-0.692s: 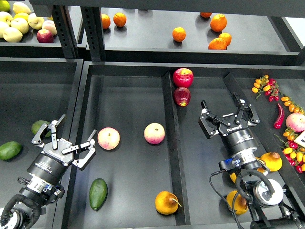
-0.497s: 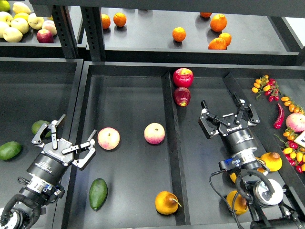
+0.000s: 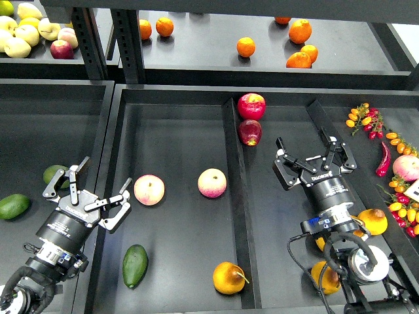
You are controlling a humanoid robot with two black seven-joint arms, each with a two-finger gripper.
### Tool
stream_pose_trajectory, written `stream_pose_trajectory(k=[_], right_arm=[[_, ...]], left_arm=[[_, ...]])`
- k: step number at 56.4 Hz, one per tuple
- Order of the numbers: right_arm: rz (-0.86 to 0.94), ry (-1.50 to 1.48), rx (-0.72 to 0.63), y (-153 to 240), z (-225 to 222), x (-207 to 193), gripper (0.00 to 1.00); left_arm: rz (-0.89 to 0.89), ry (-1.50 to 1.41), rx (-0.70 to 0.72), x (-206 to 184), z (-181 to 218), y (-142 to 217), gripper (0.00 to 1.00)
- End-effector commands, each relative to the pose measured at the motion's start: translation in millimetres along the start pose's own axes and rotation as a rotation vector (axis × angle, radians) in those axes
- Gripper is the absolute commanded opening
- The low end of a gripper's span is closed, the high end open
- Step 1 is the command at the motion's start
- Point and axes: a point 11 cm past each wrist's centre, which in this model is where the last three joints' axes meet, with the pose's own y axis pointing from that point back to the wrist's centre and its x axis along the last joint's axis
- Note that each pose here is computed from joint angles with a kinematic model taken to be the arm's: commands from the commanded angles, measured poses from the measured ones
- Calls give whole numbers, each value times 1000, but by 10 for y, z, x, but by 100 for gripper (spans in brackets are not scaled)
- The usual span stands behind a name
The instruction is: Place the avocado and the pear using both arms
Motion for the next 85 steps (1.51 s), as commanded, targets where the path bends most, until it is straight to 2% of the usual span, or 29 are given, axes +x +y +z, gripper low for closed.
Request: stream_pose_trajectory(k=[1, 42, 50, 58, 68, 85], right_arm=[[0, 0, 0, 1, 0, -1, 100], [1, 0, 0, 2, 0, 4, 100], [0, 0, -3, -3, 6, 0, 100], [0, 0, -5, -5, 12, -2, 100], [0, 0, -6, -5, 14, -2, 100], [2, 0, -9, -4, 20, 4, 100]], left_arm=[[0, 0, 0, 0, 0, 0, 99], [20, 7, 4, 50, -27, 72, 99], [38, 30, 36, 103, -158, 127, 99], [16, 29, 88, 53, -282, 18, 99], [-42, -46, 137, -114, -243, -232, 99], [-11, -238, 253, -180, 147, -263, 99]])
